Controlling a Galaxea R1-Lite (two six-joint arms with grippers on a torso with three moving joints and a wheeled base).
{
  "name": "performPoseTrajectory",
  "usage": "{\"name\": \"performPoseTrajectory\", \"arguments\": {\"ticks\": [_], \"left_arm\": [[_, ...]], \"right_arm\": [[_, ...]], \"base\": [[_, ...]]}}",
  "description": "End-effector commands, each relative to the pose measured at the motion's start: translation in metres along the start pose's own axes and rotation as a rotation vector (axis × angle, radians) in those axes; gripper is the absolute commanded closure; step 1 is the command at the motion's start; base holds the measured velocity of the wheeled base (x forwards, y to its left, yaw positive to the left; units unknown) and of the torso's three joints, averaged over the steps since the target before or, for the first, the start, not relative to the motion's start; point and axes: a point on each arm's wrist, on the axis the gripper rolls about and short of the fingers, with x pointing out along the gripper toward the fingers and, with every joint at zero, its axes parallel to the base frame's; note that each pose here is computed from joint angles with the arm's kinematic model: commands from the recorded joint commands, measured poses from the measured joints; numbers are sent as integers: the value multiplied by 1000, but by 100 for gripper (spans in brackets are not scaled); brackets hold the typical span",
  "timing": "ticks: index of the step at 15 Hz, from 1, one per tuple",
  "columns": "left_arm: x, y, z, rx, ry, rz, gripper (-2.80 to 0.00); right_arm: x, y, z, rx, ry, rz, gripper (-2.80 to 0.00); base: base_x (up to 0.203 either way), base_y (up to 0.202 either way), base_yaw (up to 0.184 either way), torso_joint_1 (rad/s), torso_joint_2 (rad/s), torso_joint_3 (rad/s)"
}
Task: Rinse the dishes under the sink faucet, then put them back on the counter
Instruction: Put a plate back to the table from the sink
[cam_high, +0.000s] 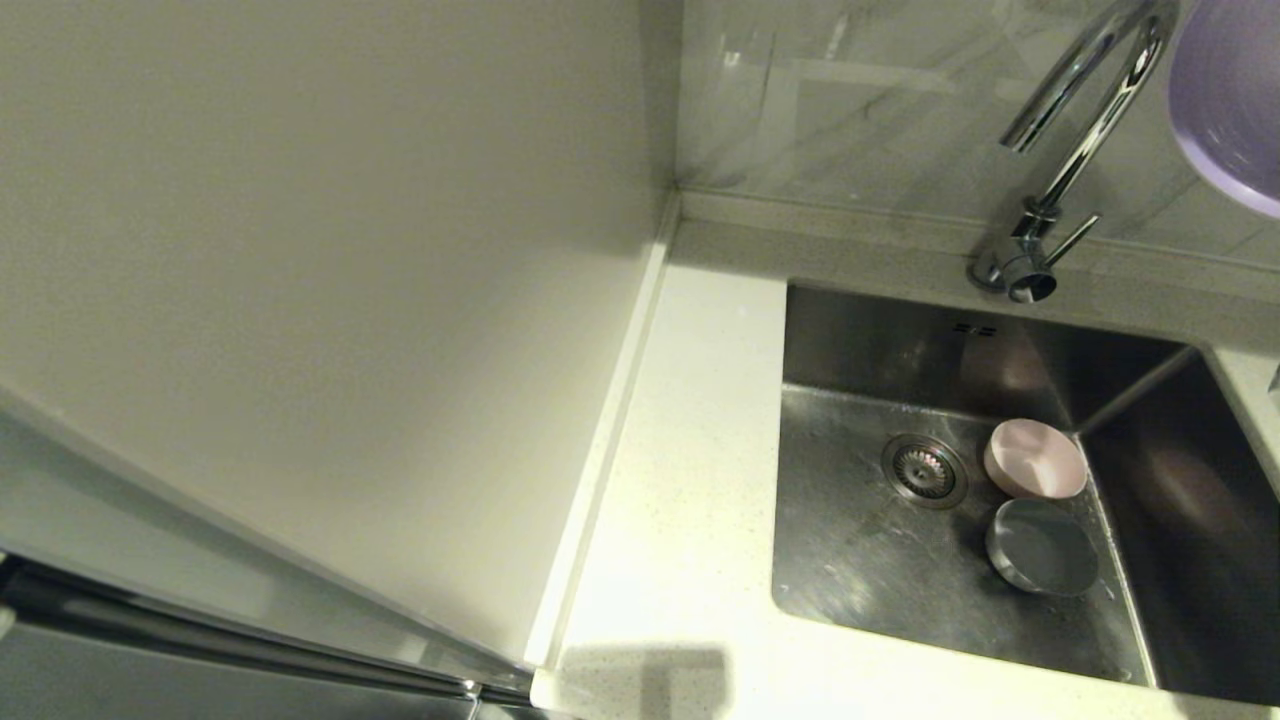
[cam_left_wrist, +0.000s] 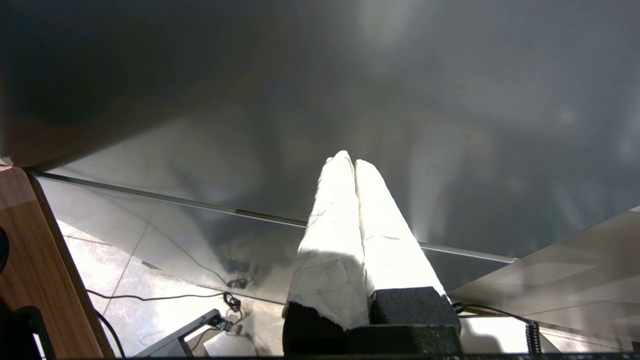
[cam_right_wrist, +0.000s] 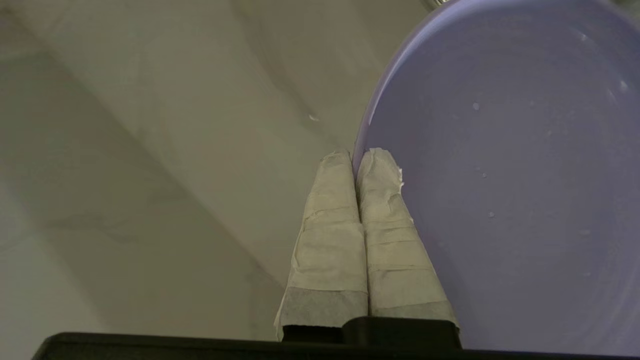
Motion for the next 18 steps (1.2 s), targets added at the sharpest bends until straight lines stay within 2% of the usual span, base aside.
{"name": "performPoseTrajectory", "arguments": {"ticks": [1,2,3,5,6,8,10,13,14,15,17,18], "left_arm": [[0,0,-1,0,3,0,0],[0,0,-1,0,3,0,0],[0,0,-1,0,3,0,0],[0,0,-1,0,3,0,0],[0,0,-1,0,3,0,0],[0,0,-1,0,3,0,0],[0,0,-1,0,3,0,0],[0,0,-1,0,3,0,0],[0,0,-1,0,3,0,0],[0,0,-1,0,3,0,0],[0,0,-1,0,3,0,0],[0,0,-1,0,3,0,0]], "right_arm": [[6,17,2,-40,5,66,0],[6,28,5,-54,-3,112,0],[9,31,6,-32,-8,120,0],[19,22,1,95,0,103,0],[22,23,3,165,-28,159,0],[19,31,7,313,7,353,0],[12,39,14,534,22,523,0],[-12,45,19,858,31,853,0],[-22,42,17,999,49,968,0],[-29,37,14,1141,51,1039,0],[-34,27,10,1465,7,1095,0],[-34,24,8,1561,17,1103,0]], "base": [[0,0,0,0,0,0],[0,0,0,0,0,0],[0,0,0,0,0,0],[0,0,0,0,0,0],[0,0,0,0,0,0],[0,0,0,0,0,0],[0,0,0,0,0,0],[0,0,0,0,0,0],[0,0,0,0,0,0],[0,0,0,0,0,0],[0,0,0,0,0,0],[0,0,0,0,0,0]]}}
